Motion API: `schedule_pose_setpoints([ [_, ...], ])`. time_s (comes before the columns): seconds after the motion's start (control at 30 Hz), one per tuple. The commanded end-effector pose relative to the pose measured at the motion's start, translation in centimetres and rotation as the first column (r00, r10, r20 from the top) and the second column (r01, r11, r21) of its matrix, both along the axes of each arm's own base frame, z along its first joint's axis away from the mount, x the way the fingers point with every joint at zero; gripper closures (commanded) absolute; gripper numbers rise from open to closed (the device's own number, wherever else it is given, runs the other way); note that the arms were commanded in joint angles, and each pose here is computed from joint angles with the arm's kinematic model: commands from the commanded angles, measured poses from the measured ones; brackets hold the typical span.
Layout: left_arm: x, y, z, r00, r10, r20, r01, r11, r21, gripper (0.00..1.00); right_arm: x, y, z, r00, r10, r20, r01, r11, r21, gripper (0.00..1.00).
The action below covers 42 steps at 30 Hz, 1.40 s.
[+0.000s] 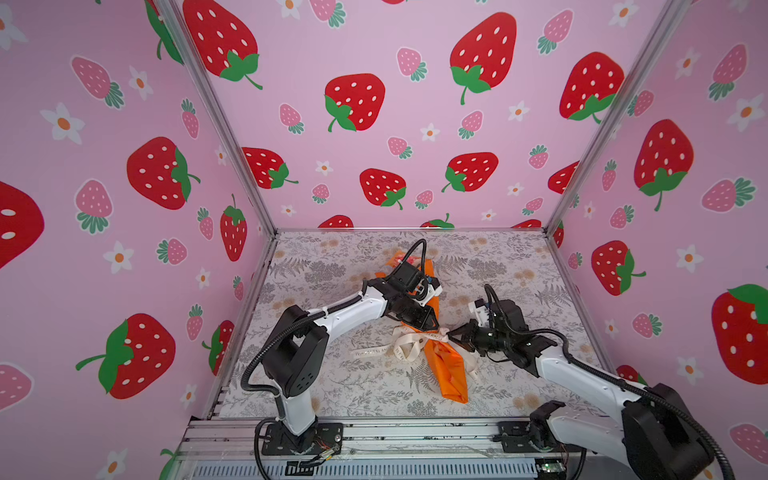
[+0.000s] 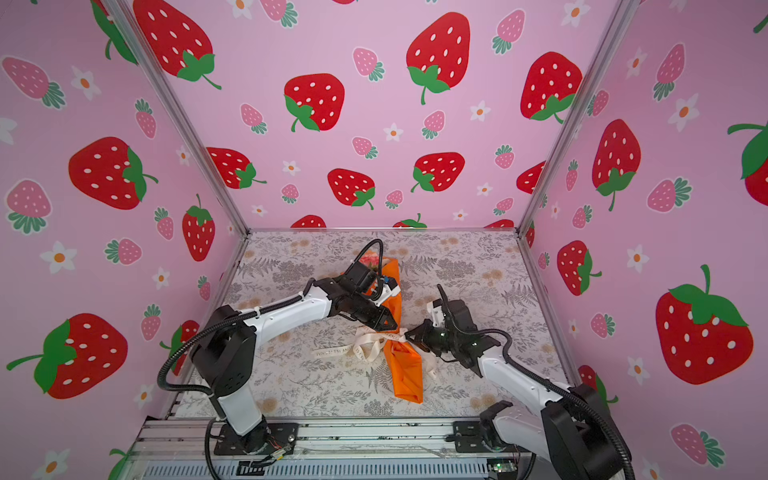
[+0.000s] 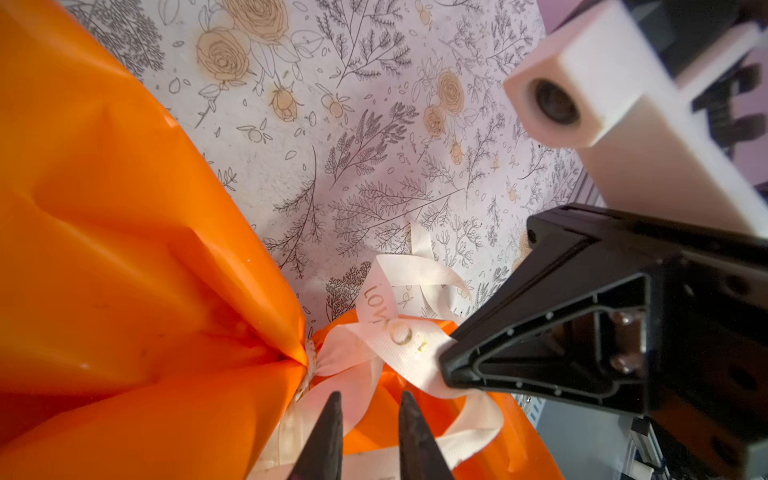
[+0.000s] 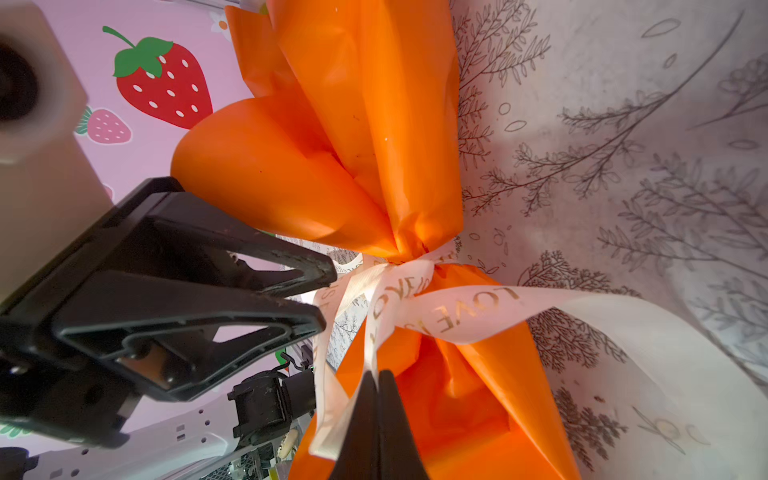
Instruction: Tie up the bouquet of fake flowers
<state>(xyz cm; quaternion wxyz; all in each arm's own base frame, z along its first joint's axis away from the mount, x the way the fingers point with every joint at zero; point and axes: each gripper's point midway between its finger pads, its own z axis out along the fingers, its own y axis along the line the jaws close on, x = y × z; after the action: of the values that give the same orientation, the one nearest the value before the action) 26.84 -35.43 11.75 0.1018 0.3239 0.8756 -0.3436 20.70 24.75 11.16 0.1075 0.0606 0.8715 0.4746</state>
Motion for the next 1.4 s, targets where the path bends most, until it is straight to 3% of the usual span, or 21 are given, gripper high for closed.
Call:
schedule_pose_setpoints([
  [0.0,-1.4,-0.6,0.6,0.992,-0.123,-0.009,0.123,0.992,0.017,0.72,0.8,0.1,1.6,0.998,-0.007,0.054,0.006,1.0,0.008,1.0],
  [0.77,-3.2,-1.5,-2.9,0.951,-0.3,-0.07,0.307,0.942,0.134,0.63,1.6,-0.2,2.2,0.996,-0.048,0.078,0.048,0.999,0.008,1.0],
  [1.0,-2.7,-0.8,-4.8,0.951,-0.309,-0.021,0.304,0.917,0.257,0.62,1.4,-0.4,1.6,0.996,-0.05,0.07,0.05,0.999,-0.002,1.0],
  [1.1,-2.6,-0.7,-4.9,0.947,-0.32,0.004,0.306,0.908,0.285,0.66,1.3,-0.5,1.4,0.997,-0.05,0.065,0.051,0.999,-0.006,1.0],
  [1.37,-2.5,-1.0,-2.6,0.947,-0.311,0.079,0.286,0.93,0.231,0.89,1.1,-1.3,0.3,0.996,-0.061,0.062,0.064,0.996,-0.059,1.0],
])
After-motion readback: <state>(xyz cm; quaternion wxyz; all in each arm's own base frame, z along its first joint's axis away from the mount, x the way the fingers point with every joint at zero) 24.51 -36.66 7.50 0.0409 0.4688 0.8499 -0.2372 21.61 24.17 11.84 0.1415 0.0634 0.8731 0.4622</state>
